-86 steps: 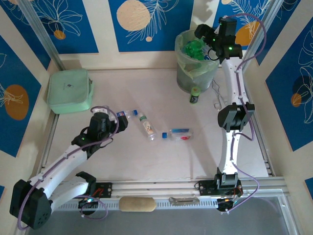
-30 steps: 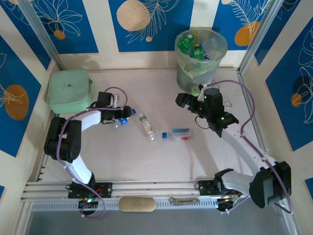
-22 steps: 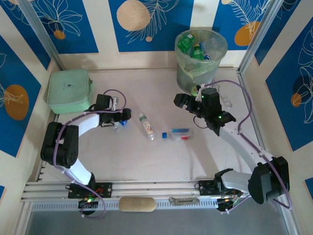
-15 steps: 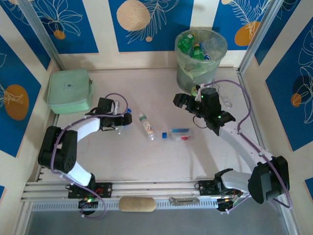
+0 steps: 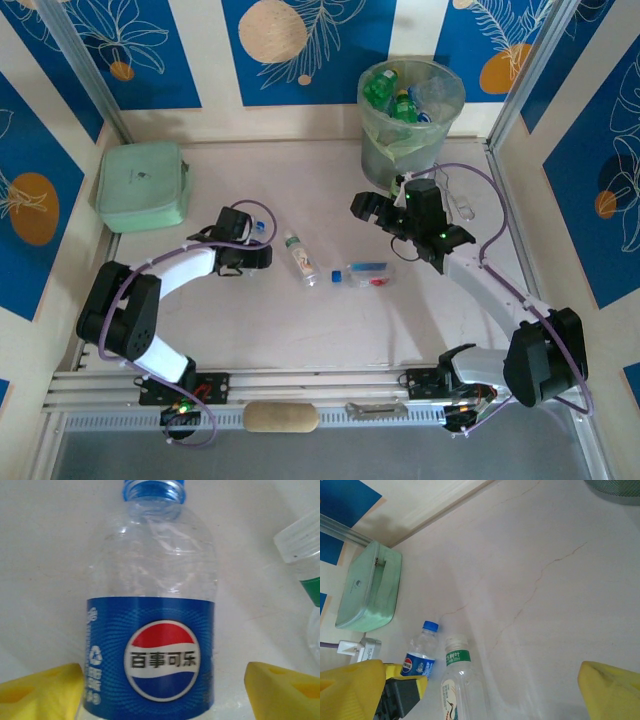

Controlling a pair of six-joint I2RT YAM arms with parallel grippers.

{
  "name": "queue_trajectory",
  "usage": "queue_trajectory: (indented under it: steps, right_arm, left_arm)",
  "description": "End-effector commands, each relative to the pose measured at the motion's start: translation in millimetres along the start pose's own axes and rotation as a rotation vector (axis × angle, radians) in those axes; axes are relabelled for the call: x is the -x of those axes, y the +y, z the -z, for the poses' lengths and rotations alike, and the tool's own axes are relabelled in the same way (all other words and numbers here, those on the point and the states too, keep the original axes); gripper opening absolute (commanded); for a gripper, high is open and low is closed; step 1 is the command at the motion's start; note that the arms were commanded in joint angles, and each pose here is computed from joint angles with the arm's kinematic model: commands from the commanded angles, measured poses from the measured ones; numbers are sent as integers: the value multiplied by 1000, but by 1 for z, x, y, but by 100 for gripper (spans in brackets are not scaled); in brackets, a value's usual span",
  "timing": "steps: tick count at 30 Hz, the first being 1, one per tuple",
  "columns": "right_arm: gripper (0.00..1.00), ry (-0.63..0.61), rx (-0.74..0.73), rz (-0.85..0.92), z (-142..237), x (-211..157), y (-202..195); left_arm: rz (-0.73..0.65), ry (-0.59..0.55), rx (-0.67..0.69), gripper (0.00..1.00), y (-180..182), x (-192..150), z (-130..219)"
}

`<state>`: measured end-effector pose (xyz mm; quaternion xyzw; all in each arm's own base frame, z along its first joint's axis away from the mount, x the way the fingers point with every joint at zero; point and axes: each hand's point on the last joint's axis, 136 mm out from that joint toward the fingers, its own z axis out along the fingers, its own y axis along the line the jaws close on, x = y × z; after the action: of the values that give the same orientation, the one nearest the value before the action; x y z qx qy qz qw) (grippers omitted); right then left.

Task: Put the plastic bottles in the bin

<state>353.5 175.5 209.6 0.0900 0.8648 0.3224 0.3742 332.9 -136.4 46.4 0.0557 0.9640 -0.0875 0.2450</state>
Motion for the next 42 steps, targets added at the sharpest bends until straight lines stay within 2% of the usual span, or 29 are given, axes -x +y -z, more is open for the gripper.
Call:
queue_trajectory:
  steps: [1,11,17,22,28,35,42]
  right_arm:
    - [99,-29,28,1,6,10,13]
    - [99,-31,33,-7,9,11,14]
    - [99,-2,94,-13,7,8,27]
    - [99,65,218,-23,-2,1,55]
    - [97,155,315,4,-18,-16,93]
    - [94,244,393,-19,-40,-34,125]
    - [92,310,419,-17,-59,-52,142]
  left_arm:
    - [-27,34,60,78,8,-10,-5]
    - [-26,28,56,55,7,-7,-7]
    - [-6,-97,-63,55,-16,22,26]
    - [-21,-219,-297,56,-60,51,66]
    - [-41,-338,-500,56,-102,65,101]
    - [-87,-424,-598,56,-130,66,127]
    - [-121,-448,-643,56,-145,62,135]
